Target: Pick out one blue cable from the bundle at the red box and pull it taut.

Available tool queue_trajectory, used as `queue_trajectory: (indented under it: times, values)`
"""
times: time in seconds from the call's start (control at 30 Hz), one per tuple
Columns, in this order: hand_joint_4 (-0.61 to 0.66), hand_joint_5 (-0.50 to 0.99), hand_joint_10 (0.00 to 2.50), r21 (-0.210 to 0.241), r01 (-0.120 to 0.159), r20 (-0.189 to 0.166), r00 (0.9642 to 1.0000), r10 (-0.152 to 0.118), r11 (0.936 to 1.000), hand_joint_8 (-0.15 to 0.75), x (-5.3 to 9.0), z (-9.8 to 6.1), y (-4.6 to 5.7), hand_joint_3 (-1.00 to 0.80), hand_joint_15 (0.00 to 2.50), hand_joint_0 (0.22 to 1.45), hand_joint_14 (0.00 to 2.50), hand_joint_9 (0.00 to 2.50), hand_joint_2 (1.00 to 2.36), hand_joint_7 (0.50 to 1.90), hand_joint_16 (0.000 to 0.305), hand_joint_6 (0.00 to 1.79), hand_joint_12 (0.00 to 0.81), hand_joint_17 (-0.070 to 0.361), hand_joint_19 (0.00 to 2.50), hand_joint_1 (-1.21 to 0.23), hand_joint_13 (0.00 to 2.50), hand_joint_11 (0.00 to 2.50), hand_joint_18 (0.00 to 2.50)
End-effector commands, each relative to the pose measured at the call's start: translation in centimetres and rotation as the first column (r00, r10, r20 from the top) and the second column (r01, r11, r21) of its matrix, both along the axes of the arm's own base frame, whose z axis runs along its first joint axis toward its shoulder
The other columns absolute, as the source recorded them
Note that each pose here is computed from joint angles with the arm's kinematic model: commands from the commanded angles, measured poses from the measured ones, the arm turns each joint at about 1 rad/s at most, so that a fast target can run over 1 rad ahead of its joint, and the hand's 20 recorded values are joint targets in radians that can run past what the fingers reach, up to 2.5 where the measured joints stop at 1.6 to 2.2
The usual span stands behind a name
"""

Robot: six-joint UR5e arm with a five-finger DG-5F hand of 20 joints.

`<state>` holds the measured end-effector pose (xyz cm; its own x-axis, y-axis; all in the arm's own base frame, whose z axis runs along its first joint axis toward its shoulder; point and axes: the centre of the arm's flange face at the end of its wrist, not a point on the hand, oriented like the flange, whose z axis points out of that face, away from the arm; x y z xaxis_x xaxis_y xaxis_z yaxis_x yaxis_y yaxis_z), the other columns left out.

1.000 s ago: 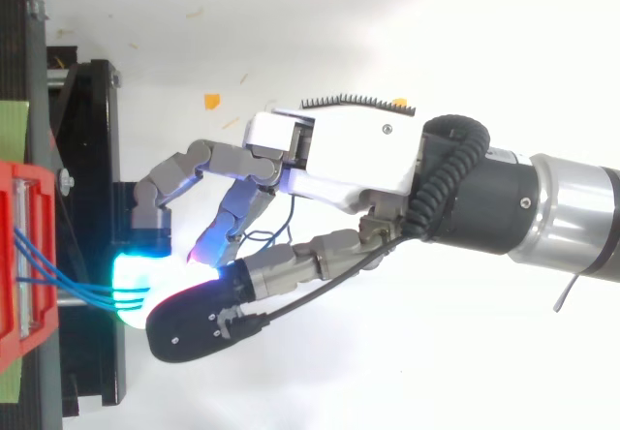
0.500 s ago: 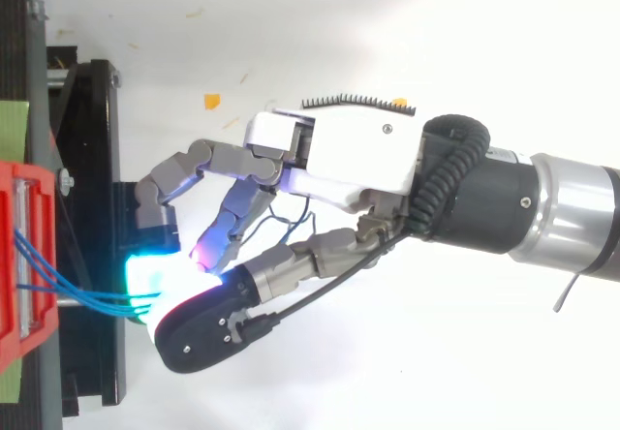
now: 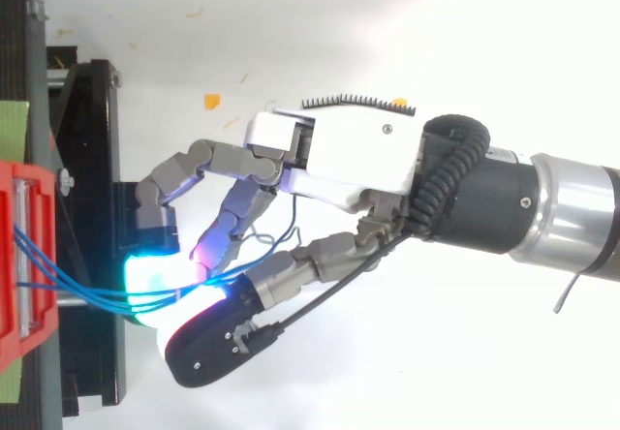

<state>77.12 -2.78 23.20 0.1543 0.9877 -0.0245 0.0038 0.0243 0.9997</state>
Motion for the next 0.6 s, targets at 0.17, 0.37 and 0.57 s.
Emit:
queue_trajectory:
  times: [0.17,0.37,0.57]
  values:
    - [0.03,-0.10,0.03,0.000,0.000,0.000,1.0000,0.000,1.0000,0.300,0.03,-0.03,0.01,-0.50,0.66,0.60,0.03,1.24,1.00,0.95,0.050,0.94,0.367,0.113,0.67,-0.84,1.03,0.89,0.89]
    - [0.07,-0.09,0.03,0.000,0.000,0.000,1.0000,0.000,1.0000,0.319,0.03,-0.03,0.01,-0.50,0.65,0.48,0.03,1.24,1.00,0.89,0.056,0.91,0.396,0.127,0.66,-0.78,1.04,0.87,0.91]
    - [0.09,-0.10,0.03,0.002,0.000,0.000,1.0000,0.000,1.0000,0.327,0.03,-0.03,0.01,-0.50,0.64,0.45,0.02,1.24,1.00,0.85,0.060,0.89,0.410,0.135,0.65,-0.67,1.05,0.84,0.92]
